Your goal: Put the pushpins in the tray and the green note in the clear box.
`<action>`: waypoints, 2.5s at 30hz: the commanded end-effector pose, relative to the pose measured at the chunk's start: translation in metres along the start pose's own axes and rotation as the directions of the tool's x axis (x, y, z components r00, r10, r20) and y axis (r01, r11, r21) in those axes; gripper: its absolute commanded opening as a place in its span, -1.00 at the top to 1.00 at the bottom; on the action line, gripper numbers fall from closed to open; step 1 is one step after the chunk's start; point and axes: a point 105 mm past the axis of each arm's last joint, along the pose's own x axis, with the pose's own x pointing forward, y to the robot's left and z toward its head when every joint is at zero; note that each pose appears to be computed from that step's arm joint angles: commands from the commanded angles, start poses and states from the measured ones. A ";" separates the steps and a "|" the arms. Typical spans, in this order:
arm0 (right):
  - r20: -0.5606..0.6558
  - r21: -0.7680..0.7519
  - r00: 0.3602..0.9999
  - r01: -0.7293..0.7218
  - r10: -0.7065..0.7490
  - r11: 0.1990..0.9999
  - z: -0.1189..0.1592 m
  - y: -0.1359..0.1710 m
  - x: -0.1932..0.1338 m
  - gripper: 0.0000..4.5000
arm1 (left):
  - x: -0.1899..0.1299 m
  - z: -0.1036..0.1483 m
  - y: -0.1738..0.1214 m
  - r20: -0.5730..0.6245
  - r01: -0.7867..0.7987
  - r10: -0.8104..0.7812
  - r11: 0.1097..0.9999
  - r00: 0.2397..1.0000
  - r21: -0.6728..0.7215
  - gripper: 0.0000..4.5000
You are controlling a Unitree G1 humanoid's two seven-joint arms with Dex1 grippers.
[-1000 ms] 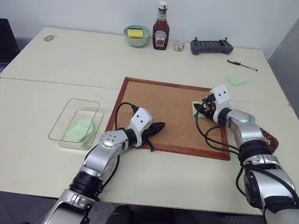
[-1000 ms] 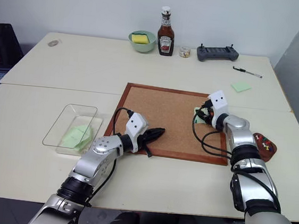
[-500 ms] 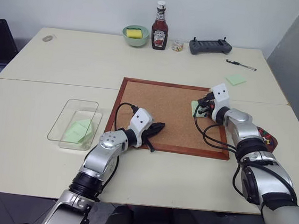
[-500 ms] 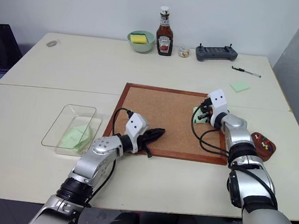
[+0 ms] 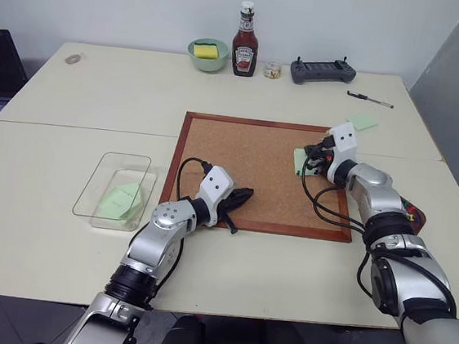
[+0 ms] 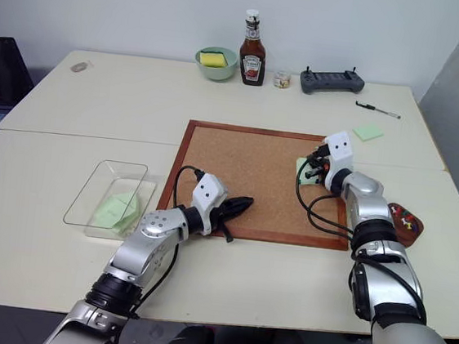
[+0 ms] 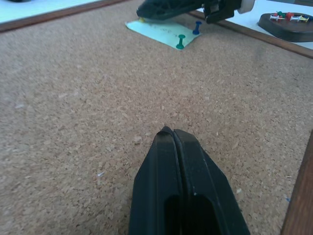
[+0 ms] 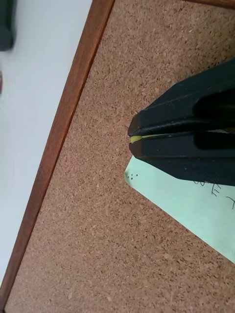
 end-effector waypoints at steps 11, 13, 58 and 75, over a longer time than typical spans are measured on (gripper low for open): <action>0.107 -0.005 0.994 -0.005 0.006 1.000 0.031 -0.003 -0.008 1.00 | 0.001 -0.010 -0.008 -0.037 0.034 -0.034 0.999 0.999 -0.012 1.00; 0.113 0.003 0.994 -0.007 0.007 1.000 0.032 -0.003 -0.009 1.00 | 0.001 -0.011 -0.008 -0.039 0.034 -0.034 0.999 0.999 -0.015 1.00; -0.088 -0.087 0.971 0.216 -0.223 0.973 0.003 -0.056 -0.166 1.00 | 0.004 -0.025 -0.017 -0.119 0.096 -0.102 0.994 0.988 -0.053 1.00; -0.346 -0.204 0.890 0.237 -0.297 0.950 -0.038 -0.067 -0.201 1.00 | 0.005 -0.026 -0.019 -0.120 0.125 -0.129 0.991 0.984 -0.040 1.00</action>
